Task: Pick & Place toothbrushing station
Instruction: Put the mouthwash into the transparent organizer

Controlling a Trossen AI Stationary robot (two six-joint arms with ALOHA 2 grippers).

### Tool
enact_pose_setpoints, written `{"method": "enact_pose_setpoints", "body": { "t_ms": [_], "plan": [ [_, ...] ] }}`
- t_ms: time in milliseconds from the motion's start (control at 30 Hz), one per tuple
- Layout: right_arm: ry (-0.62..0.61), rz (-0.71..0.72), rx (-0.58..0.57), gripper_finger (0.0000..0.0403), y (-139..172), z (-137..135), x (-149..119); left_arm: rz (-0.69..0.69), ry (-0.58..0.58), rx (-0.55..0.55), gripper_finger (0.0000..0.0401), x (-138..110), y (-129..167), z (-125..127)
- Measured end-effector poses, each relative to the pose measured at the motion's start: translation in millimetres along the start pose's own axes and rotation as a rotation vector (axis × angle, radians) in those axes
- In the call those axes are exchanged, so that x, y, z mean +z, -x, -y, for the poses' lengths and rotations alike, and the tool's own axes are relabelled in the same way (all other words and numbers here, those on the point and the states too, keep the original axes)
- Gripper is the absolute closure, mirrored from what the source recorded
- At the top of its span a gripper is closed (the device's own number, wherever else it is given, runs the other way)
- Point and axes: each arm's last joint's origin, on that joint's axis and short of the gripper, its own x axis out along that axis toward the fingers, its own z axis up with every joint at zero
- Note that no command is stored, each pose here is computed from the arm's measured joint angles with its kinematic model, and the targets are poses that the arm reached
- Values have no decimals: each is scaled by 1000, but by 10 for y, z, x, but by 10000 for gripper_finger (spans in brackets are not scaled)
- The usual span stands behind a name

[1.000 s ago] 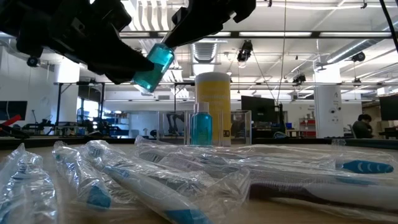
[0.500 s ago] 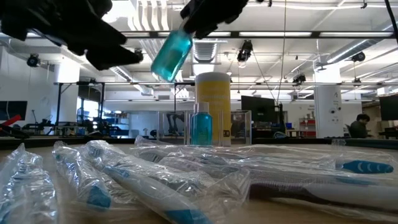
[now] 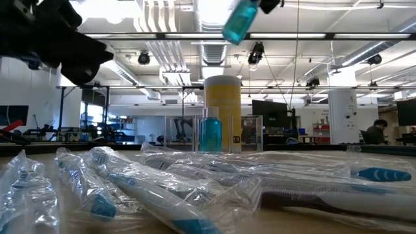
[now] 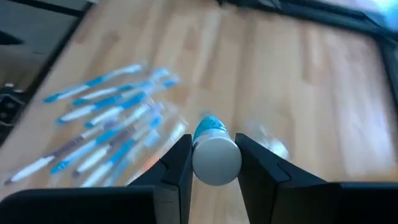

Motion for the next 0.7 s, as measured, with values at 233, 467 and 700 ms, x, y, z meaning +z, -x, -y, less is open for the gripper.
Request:
{"method": "enact_pose_setpoints", "body": {
  "t_ms": [233,467,700],
  "plan": [
    [-137,-89,-125,314,200,180,-110,35,-26,9,384,-148,40,-60],
    [-172,-190,-165,314,-60,445,-97,16,-29,11,384,-196,46,-75],
    [-72,-295,-149,314,-471,581,-17,4,-18,14,382,-211,39,-77]
  ]
}}
